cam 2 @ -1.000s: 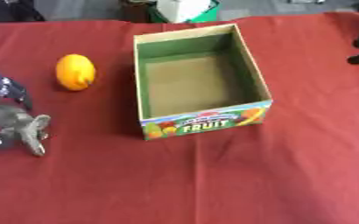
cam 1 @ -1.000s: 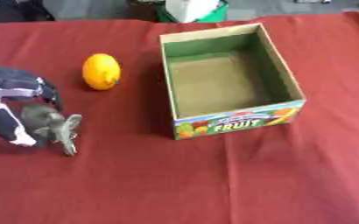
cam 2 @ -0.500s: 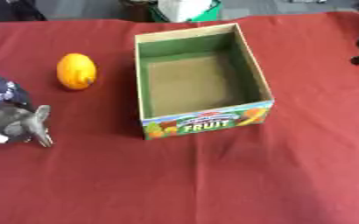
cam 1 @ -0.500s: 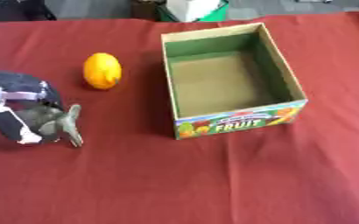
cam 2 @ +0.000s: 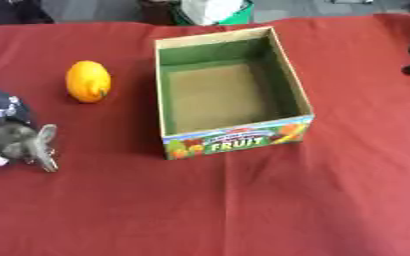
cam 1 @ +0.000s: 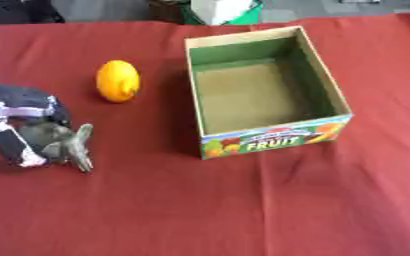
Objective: Pick up objects on the table and place them in the box.
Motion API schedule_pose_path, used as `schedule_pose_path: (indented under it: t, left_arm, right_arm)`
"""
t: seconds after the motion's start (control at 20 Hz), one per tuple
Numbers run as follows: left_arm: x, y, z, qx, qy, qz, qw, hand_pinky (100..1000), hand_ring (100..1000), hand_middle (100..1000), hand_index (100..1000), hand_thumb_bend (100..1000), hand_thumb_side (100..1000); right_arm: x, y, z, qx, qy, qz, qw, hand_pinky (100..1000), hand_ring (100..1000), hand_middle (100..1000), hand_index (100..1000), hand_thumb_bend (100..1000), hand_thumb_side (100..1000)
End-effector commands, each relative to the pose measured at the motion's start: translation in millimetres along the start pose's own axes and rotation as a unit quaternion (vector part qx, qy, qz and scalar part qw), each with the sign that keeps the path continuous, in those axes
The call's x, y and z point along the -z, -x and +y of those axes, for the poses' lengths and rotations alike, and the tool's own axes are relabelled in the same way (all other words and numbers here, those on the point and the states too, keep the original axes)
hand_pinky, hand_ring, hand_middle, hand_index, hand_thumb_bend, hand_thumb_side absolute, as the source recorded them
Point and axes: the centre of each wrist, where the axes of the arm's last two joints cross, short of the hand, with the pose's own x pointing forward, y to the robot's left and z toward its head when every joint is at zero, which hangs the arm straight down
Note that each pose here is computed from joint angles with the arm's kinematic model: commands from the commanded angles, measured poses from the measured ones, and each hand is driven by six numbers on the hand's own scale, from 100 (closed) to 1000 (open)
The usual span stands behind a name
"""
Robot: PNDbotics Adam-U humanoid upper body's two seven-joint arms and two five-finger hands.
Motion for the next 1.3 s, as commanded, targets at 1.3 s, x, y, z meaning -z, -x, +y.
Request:
schedule_pose_path:
  t: [1.3]
  left_arm:
    - [-47.1, -39.5, 77.5, 0.075, -0.138, 0.014, 0.987, 491, 458, 427, 413, 100, 272]
  right_arm:
    - [3.1, -5.4, -6.0, -0.007, -0.003, -0.009, 1.0, 590, 698, 626, 765, 100, 1000]
